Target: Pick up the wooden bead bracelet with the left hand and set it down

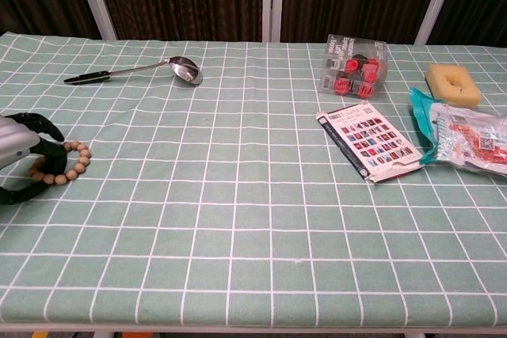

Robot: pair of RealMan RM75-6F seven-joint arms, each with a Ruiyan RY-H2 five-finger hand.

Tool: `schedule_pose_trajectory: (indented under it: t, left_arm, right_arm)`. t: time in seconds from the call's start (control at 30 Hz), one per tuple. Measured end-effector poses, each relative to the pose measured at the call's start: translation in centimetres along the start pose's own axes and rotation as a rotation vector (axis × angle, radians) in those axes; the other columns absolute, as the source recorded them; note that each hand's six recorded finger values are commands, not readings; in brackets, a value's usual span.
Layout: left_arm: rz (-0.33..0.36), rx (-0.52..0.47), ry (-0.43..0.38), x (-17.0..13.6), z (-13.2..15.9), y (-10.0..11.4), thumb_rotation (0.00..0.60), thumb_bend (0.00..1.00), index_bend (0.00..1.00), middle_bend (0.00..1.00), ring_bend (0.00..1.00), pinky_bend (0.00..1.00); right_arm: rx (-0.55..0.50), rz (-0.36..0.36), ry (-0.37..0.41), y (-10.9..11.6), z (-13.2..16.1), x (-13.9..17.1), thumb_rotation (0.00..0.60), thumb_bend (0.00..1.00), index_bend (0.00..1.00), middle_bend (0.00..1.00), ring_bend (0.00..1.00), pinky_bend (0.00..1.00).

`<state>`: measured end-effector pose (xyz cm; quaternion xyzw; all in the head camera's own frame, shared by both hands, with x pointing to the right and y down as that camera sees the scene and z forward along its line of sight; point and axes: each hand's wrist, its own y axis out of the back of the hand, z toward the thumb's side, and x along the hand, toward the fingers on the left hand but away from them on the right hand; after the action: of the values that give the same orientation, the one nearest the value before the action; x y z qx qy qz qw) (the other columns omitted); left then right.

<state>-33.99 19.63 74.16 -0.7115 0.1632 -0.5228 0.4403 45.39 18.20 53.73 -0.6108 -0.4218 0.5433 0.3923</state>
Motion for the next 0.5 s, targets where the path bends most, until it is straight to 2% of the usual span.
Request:
schedule_pose_trajectory:
  t: [0.13, 0.23, 0.33, 0.5]
  left_arm:
    - [0.032, -0.107, 0.011, -0.1, -0.2, 0.6, 0.6, 0.47, 0.54, 0.56, 0.23, 0.14]
    - [0.056, -0.225, 0.021, -0.2, -0.4, 1.1, 0.6, 0.47, 0.55, 0.57, 0.23, 0.15]
    - [0.079, -0.395, 0.028, -0.2, -0.5, 1.6, 0.6, 0.47, 0.55, 0.58, 0.23, 0.16]
    - [0.096, -0.763, 0.019, -0.1, -0.3, 2.5, 0.6, 0.46, 0.55, 0.58, 0.23, 0.16]
  right_arm:
    - [-0.006, -0.003, -0.001, 0.1, 0.0, 0.1, 0.6, 0.14, 0.05, 0.17, 0.0, 0.0]
    - [-0.008, -0.009, 0.001, 0.2, 0.0, 0.2, 0.6, 0.14, 0.05, 0.17, 0.0, 0.0]
    - [-0.01, -0.018, 0.001, 0.4, -0.1, 0.3, 0.6, 0.14, 0.05, 0.17, 0.0, 0.0]
    - [-0.017, -0.028, 0.005, 0.7, 0.0, 0.4, 0.6, 0.14, 0.05, 0.17, 0.0, 0.0]
